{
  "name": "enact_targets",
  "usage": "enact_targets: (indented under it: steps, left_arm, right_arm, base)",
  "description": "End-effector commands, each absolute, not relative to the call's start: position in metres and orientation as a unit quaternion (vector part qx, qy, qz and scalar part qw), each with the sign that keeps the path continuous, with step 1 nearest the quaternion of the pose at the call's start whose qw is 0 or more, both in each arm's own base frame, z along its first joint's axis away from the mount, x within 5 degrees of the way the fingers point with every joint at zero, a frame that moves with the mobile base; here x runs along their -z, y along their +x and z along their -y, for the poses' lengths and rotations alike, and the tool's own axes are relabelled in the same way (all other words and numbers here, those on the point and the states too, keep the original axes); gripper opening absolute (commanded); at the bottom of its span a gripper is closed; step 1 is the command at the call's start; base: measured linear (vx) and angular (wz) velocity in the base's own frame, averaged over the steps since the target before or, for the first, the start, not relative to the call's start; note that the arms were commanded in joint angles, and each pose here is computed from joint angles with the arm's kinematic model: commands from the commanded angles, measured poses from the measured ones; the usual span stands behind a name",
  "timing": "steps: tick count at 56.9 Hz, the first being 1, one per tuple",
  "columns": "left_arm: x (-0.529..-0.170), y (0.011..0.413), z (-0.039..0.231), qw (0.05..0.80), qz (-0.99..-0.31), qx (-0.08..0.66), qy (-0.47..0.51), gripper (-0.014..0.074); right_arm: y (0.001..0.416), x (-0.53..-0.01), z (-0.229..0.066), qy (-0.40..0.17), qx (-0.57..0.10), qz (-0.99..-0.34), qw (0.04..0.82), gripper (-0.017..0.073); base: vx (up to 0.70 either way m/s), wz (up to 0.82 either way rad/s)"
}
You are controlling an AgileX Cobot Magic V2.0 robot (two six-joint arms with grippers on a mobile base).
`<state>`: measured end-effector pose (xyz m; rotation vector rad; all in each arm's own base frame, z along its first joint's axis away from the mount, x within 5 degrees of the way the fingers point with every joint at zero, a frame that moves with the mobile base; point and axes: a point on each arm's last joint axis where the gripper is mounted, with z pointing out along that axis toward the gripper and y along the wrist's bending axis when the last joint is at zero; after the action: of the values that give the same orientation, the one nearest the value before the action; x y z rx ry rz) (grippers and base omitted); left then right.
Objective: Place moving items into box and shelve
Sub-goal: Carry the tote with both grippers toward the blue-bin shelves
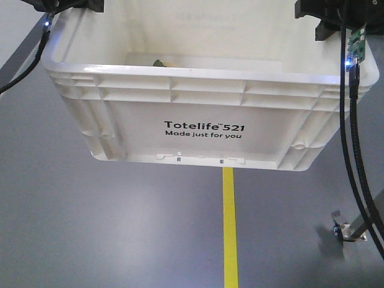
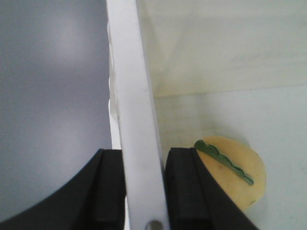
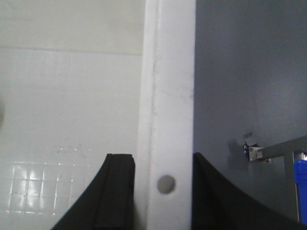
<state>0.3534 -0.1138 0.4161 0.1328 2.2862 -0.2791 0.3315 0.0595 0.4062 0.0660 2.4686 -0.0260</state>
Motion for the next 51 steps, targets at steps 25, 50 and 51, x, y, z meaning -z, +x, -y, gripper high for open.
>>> enact_targets:
  steps: [25, 50, 51]
  left_arm:
    - [-0.4633, 0.3407, 0.0968, 0.519, -0.849, 0.081, 0.06, -0.0001]
    - [-0.4633, 0.3407, 0.0968, 0.519, -0.849, 0.081, 0.06, -0.0001]
    - [-0.4633, 0.3407, 0.0968, 0.519, -0.849, 0.081, 0.06, -0.0001]
  right_arm:
    - [0.3207, -0.4434, -0.0391, 0.025, 0.068, -0.907, 0.415, -0.0005]
    - [0.3212, -0.4439, -0.0393, 0.024, 0.067, -0.905, 0.418, -0.0005]
    - [0.3212, -0.4439, -0.0393, 0.025, 0.067, -0.905, 0.418, -0.0005]
  base:
    - [0.67, -0.22]
    - [0.67, -0.19]
    - [0.65, -0.3]
